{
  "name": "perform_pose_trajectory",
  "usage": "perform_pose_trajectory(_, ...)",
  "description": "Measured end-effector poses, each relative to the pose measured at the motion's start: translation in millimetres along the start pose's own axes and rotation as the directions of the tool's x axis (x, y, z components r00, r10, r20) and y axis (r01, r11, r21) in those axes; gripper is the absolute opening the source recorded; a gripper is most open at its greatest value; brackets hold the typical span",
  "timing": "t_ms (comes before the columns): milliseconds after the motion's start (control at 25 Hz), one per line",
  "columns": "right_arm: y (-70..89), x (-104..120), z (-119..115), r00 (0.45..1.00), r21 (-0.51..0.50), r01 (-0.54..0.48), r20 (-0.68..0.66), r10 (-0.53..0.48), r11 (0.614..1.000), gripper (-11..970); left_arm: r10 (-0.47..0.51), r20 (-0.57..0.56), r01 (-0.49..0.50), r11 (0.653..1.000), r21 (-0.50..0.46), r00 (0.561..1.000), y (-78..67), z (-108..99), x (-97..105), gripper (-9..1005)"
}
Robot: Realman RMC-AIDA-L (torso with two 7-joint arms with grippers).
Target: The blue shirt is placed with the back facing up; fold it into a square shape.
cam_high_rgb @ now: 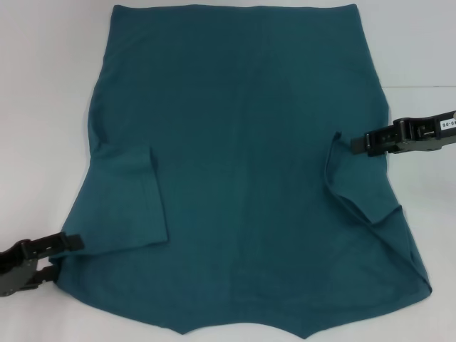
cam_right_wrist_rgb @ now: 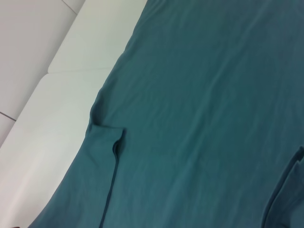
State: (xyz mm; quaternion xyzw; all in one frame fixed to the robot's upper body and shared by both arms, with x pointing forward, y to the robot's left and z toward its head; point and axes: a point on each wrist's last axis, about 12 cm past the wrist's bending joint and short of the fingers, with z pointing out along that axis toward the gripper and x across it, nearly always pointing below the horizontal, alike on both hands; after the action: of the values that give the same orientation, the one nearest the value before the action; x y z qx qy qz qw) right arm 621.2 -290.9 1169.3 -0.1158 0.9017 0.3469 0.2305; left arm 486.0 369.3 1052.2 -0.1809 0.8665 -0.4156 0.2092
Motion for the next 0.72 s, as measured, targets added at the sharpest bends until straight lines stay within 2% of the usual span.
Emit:
perform_pose_trajectory(440, -0.5, 0, -1, 1.0, -0.004, -0.005, 0.004, 0.005, 1.0, 485, 0.035, -0.036, -0.033, 0.997, 0.07, 0.999, -17.2, 9, -5, 948)
perform_pose_trajectory(720, -2.6, 2, -3, 1.0, 0.0, -0.011, 0.007, 0.011, 1.0, 485, -0.009, -0.033, 0.011, 0.997, 0.072, 0.999, -9.1, 0, 2, 946)
